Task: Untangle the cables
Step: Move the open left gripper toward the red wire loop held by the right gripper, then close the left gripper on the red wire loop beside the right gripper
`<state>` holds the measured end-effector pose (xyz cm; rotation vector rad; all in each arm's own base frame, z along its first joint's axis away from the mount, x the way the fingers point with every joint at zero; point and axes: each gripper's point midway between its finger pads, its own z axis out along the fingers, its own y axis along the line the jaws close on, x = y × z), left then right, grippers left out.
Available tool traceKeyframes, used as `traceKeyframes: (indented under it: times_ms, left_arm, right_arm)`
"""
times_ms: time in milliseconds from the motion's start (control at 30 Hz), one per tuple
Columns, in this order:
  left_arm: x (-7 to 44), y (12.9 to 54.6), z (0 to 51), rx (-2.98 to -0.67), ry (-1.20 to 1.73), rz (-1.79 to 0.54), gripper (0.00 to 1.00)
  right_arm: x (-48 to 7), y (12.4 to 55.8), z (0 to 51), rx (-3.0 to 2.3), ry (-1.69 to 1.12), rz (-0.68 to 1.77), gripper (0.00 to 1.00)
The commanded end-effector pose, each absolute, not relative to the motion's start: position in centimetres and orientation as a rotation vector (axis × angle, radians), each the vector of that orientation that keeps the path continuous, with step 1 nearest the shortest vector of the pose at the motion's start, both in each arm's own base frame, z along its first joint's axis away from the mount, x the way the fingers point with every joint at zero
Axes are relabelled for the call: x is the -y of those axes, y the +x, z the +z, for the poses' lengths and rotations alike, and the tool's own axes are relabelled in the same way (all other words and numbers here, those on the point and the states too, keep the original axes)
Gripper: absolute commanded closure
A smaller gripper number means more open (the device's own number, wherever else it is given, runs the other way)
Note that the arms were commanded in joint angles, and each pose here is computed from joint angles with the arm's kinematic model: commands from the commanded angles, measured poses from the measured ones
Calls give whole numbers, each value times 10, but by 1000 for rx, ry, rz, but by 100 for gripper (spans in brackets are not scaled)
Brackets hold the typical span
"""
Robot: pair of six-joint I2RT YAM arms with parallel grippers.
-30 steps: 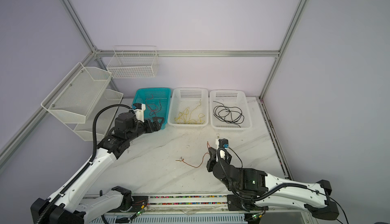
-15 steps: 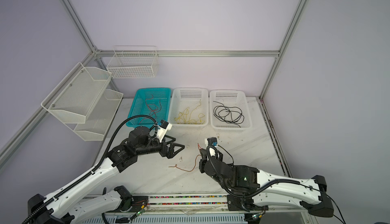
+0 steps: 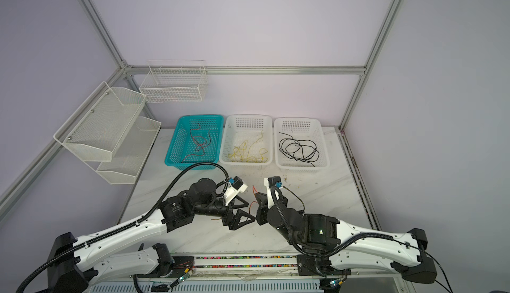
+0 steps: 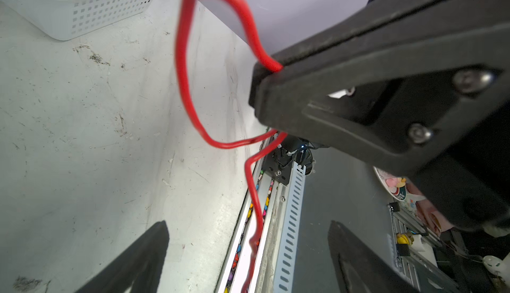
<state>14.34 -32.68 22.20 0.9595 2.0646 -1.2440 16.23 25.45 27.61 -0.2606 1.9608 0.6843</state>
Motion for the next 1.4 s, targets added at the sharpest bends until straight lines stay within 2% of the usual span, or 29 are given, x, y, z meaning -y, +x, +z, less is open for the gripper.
traceKeyframes:
  times_ms: [0,167,333,733,933,1267,1367]
  left_arm:
    - [331,142,216,-2027,1002,-1226,15]
    - [332,145,209,-2045,1001,-1198,29]
    - [331,147,213,-2032,993,-1186,52]
    - [328,144,227,-1983,996,-1198,80]
    - [324,144,238,-1932,980,-1198,100]
    - [308,163,245,-1950,814,-1114,100]
    - [301,174,241,-1995,751,-1081,100]
  right_arm:
    - [-258,162,295,-1928,-247,738,100]
    - [-256,159,299,-1915,-240,780,100]
    - [-258,157,295,-1925,-249,791,100]
    - [-255,157,283,-1943,-239,785,100]
    - [-256,157,273,-1966,-237,778,100]
    - [-249,156,282,-1947,-204,812,100]
    - [-244,156,287,-1936,-194,819,93]
